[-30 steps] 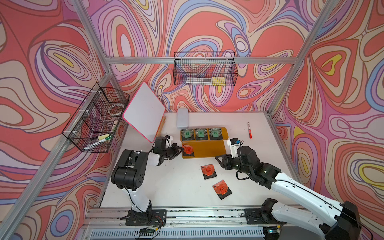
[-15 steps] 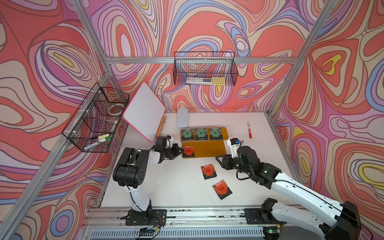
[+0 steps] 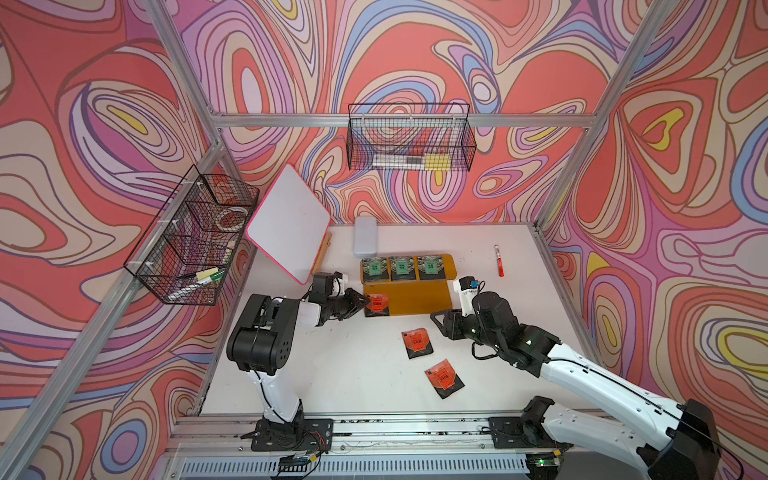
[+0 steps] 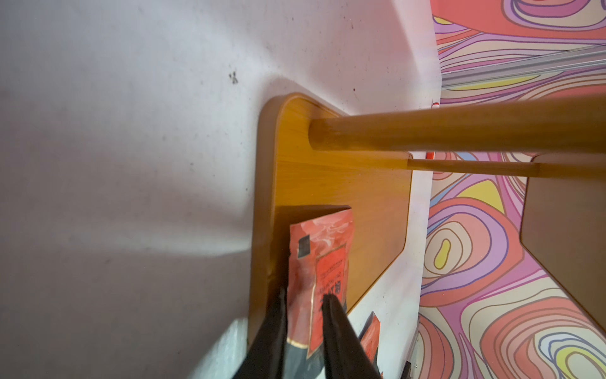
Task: Place the tea bags on the shelf by color
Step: Place the tea bag on the shelf.
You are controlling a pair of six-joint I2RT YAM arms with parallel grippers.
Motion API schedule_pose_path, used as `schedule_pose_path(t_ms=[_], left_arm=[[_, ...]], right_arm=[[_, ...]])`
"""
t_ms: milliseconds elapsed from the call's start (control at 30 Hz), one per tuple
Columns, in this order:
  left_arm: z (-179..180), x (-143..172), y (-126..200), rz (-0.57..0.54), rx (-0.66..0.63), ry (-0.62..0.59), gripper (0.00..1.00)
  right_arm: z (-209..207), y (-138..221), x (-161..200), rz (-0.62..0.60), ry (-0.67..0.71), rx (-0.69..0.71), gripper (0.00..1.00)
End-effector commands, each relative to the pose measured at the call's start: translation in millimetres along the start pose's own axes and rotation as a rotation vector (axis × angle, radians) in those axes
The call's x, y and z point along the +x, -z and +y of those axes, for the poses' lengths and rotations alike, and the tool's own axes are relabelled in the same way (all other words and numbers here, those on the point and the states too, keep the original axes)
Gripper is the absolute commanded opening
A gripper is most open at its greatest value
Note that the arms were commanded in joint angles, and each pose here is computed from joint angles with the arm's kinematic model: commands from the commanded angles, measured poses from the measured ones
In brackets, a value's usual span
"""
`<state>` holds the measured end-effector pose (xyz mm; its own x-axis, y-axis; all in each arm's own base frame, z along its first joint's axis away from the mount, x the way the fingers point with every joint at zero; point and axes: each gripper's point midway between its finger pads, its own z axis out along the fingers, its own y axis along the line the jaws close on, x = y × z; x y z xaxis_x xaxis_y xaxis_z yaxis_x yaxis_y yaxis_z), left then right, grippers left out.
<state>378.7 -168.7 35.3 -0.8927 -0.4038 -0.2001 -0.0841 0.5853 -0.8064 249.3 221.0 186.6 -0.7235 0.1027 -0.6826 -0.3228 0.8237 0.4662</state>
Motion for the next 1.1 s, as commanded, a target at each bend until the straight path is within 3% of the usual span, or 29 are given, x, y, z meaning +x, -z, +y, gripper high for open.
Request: schedule_pose_path(t_ms=[0, 200, 500, 700, 867, 1067], left_arm=[[6, -3, 3, -0.013, -0.026, 0.006, 0.3], [5, -6, 8, -0.026, -0.035, 0.009, 0.42], [2, -9, 20, -0.052, -0.056, 0.009, 0.46], [2, -4, 31, -0.076, -0.073, 0.013, 0.53], [6, 7, 45, -0.1, -0.099, 0.014, 0.65], [5, 24, 65, -0.127, -0.111, 0.005, 0.87]], right_arm=[[2, 1, -6, -0.015, 0.007, -0.002, 0.48], [2, 3, -6, -0.017, 0.006, -0.003, 0.48], [-1, -1, -1, -0.004, 0.0, 0.005, 0.48], [-8, -12, 16, 0.068, -0.023, 0.027, 0.49], [-16, -18, 34, 0.125, -0.076, 0.041, 0.49], [-24, -22, 55, 0.179, -0.156, 0.054, 0.52]])
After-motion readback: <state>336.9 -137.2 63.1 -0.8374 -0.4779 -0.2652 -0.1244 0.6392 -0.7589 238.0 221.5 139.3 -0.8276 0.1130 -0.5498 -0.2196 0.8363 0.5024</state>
